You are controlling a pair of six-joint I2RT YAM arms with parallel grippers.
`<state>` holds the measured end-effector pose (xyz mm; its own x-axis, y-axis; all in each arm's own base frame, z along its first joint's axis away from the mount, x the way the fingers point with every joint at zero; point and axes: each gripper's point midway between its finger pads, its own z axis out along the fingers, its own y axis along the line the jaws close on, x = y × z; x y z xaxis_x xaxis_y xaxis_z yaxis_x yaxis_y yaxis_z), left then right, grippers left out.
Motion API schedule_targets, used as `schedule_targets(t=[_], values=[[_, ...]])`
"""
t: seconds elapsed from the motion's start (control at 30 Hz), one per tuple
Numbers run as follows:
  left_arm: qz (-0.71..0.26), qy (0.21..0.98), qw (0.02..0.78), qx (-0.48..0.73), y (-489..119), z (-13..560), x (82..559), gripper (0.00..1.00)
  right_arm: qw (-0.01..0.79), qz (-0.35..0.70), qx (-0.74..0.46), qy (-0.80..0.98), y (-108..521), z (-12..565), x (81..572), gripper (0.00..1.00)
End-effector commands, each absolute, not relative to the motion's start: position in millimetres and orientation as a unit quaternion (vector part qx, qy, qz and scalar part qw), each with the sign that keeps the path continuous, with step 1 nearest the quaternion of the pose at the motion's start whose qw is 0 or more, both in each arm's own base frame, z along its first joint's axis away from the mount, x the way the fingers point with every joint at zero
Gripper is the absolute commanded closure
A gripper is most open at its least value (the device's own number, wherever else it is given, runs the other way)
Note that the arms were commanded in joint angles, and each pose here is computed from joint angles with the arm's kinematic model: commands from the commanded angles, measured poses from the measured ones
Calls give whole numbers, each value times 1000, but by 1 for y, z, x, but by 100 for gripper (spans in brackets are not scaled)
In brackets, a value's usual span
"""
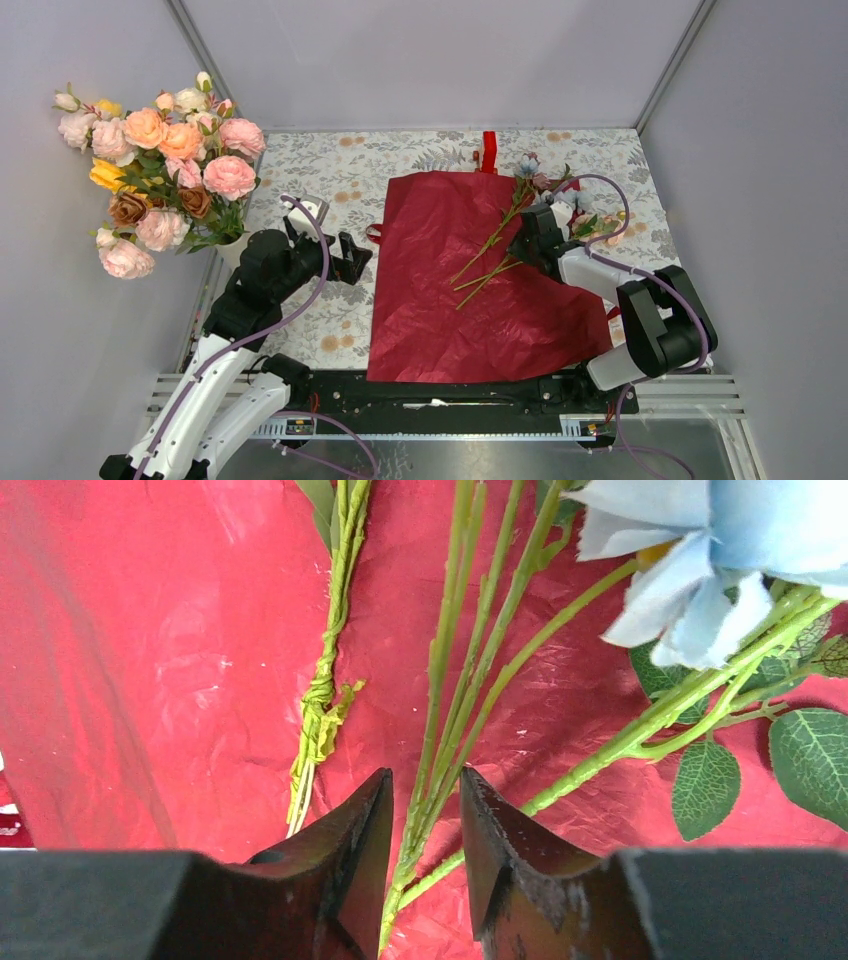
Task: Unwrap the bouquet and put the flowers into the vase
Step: Pick up the fake flower from the wrapping paper.
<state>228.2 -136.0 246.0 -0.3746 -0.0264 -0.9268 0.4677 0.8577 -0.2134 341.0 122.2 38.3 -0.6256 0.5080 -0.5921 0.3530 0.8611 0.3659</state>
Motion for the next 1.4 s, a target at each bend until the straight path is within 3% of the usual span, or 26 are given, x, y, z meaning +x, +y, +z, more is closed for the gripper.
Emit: schedule_targets(t=[0.0,0.23,0.4,0.9,1.37], values=[[-231,780,566,137,-137,259,233,2,386,130,252,878,128,55,361,64],[-231,779,566,137,-137,260,233,2,374,123,260,882,126,44,360,67],[-231,780,565,137,-137,259,233,2,376,125,268,878,124,46,358,80],[-228,780,566,136,-136,259,233,2,442,140,301,834,103,95,341,99],[-250,762,580,145,-142,273,229,1,515,140,296,792,73,130,307,100]])
